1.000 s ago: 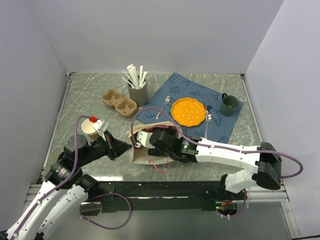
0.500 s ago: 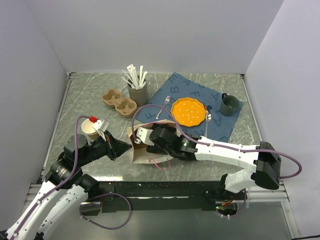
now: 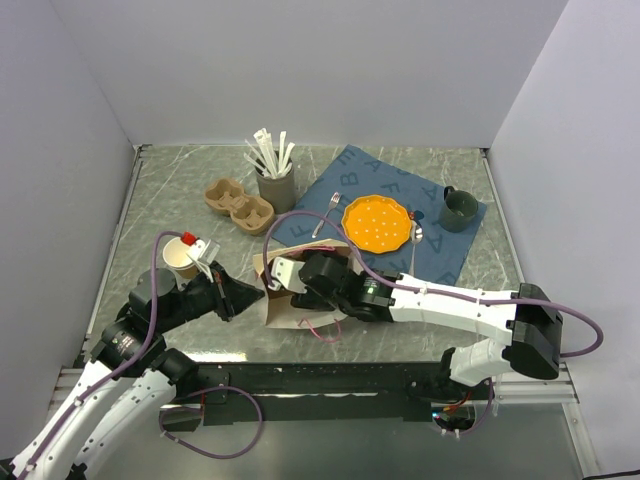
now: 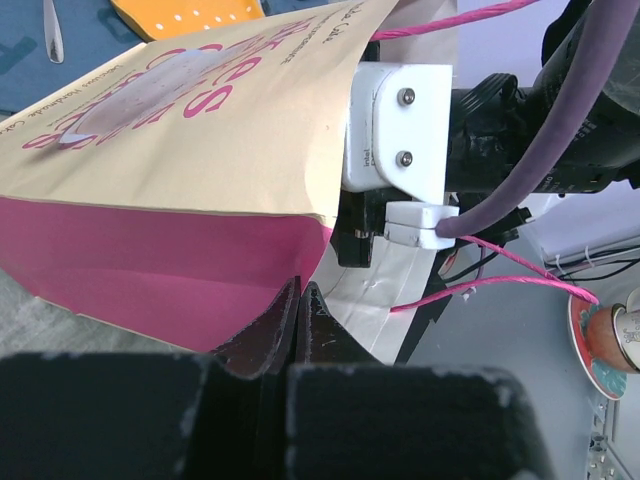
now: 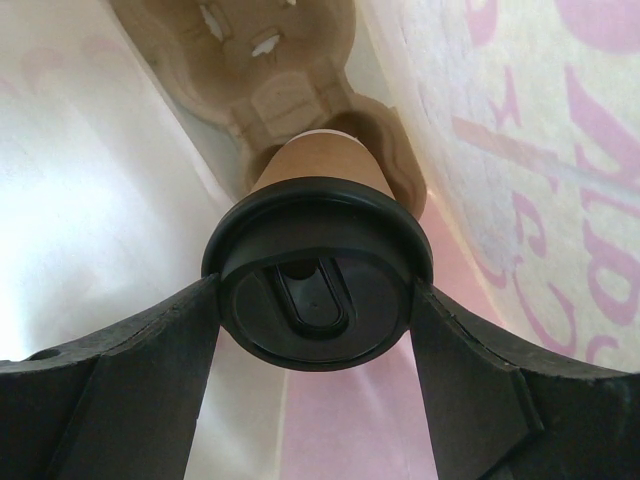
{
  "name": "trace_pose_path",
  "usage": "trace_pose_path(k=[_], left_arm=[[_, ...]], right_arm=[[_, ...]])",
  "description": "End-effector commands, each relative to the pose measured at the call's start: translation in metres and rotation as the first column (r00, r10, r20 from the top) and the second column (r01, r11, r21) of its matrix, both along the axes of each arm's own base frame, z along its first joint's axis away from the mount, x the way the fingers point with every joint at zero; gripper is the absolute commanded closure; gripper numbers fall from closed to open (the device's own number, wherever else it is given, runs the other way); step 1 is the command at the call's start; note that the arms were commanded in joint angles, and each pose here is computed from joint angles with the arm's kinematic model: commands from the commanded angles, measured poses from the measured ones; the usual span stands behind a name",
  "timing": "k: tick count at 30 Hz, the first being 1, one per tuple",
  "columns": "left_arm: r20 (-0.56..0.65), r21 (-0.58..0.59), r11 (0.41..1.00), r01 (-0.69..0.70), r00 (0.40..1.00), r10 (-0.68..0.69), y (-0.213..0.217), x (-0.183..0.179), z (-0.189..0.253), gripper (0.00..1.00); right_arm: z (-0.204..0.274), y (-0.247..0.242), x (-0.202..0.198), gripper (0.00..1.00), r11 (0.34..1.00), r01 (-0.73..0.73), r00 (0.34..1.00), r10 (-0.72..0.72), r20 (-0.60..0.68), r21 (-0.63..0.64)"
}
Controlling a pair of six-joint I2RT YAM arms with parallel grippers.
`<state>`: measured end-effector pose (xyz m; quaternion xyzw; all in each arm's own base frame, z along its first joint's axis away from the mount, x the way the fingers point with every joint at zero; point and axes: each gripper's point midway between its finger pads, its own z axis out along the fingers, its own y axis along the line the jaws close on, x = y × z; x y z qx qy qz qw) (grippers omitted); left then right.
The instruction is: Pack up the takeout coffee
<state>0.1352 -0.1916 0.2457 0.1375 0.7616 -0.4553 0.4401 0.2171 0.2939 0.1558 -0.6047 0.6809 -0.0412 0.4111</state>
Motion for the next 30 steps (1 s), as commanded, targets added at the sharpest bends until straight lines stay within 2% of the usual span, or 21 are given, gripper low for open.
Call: trace_pose_path(k=[1,7,15,30], left_arm=[[0.006,-0.002,1.000,0.014,1.000,-0.014,-0.002,-0.001,0.001,0.99],[0.003,0.000,1.000,0.016,1.000,-0.016,-0.003,-0.001,0.001,0.99],[0.001,0.000,1.000,0.019,1.000,-0.019,-0.003,-0.002,0.000,0.99],[-0.007,0.002,1.000,0.017,1.000,-0.017,-0.004,-0.002,-0.001,0.99]], right_arm=[[0.022,0.007,0.007,0.59,0.997,-0.049,0.996,0.045,0.074,0.052],[0.022,0.004,0.010,0.58,0.994,-0.112,0.986,0.113,0.124,-0.009],[0.009,-0.001,0.011,0.58,0.983,-0.168,0.978,0.177,0.114,-0.077],[0.020,-0.006,0.013,0.59,0.985,-0.149,0.980,0.159,0.120,-0.086]])
